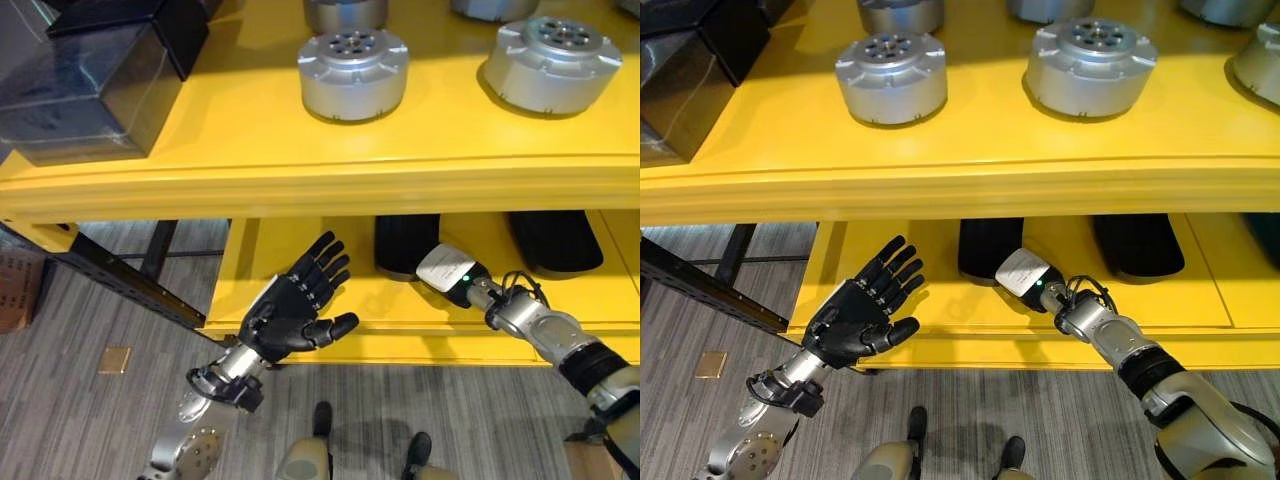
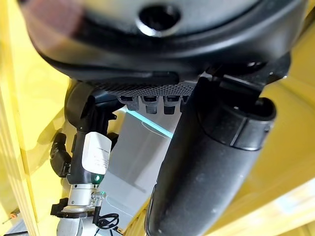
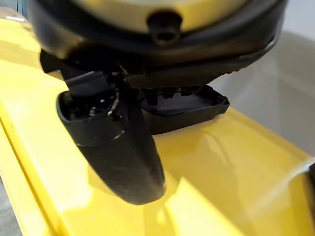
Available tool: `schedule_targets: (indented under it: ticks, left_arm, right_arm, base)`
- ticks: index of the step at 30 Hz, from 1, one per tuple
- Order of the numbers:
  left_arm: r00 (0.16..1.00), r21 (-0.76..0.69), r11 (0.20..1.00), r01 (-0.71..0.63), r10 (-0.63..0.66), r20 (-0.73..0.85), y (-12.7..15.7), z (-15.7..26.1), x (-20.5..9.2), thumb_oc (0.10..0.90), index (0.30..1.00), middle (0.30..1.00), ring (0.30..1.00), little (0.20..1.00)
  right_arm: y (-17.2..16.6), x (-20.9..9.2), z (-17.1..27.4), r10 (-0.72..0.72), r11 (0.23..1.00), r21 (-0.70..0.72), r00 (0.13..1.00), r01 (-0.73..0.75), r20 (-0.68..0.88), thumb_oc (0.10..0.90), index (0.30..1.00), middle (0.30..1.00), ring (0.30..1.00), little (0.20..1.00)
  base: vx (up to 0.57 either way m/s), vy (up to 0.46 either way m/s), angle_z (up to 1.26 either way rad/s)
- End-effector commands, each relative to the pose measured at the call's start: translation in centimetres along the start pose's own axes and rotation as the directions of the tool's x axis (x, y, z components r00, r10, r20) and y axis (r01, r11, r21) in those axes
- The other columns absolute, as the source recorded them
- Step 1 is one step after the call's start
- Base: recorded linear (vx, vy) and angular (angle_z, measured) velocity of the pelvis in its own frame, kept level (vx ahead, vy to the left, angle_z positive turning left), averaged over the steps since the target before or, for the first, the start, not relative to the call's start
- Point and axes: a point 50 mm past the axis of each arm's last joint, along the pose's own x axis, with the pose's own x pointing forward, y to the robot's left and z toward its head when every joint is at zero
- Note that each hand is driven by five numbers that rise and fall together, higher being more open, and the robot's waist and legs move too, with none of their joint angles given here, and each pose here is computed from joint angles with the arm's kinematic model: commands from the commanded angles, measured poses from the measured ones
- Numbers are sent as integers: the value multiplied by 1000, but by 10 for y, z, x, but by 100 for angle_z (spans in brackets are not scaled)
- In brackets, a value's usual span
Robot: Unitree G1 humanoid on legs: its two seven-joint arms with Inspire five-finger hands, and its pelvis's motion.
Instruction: Move parts from the plastic box to the shelf.
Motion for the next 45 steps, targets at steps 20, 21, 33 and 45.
schedule_targets:
  ticks: [20,21,33,45]
  left_arm:
    - [974,16,986,165,-165,153,-24,26,5,900,1000,1000,1000,1000]
    - [975,14,986,164,-164,153,-24,26,5,900,1000,1000,1000,1000]
    - [973,9,986,167,-167,157,-24,26,5,900,1000,1000,1000,1000]
    - [974,6,987,162,-161,161,-24,28,4,900,1000,1000,1000,1000]
  right_arm:
    - [-4,-9,-39,-10,992,-126,993,-5,-115,900,1000,1000,1000,1000]
    - [-4,-9,-39,-13,991,-132,993,-3,-119,900,1000,1000,1000,1000]
    - [-2,-14,-55,-24,985,-172,970,-19,-243,900,1000,1000,1000,1000]
    - [-1,-20,-68,-8,975,-214,960,-54,-281,900,1000,1000,1000,1000]
  base:
    - [0,0,0]
    - [0,0,0]
    - [0,0,0]
    - [0,0,0]
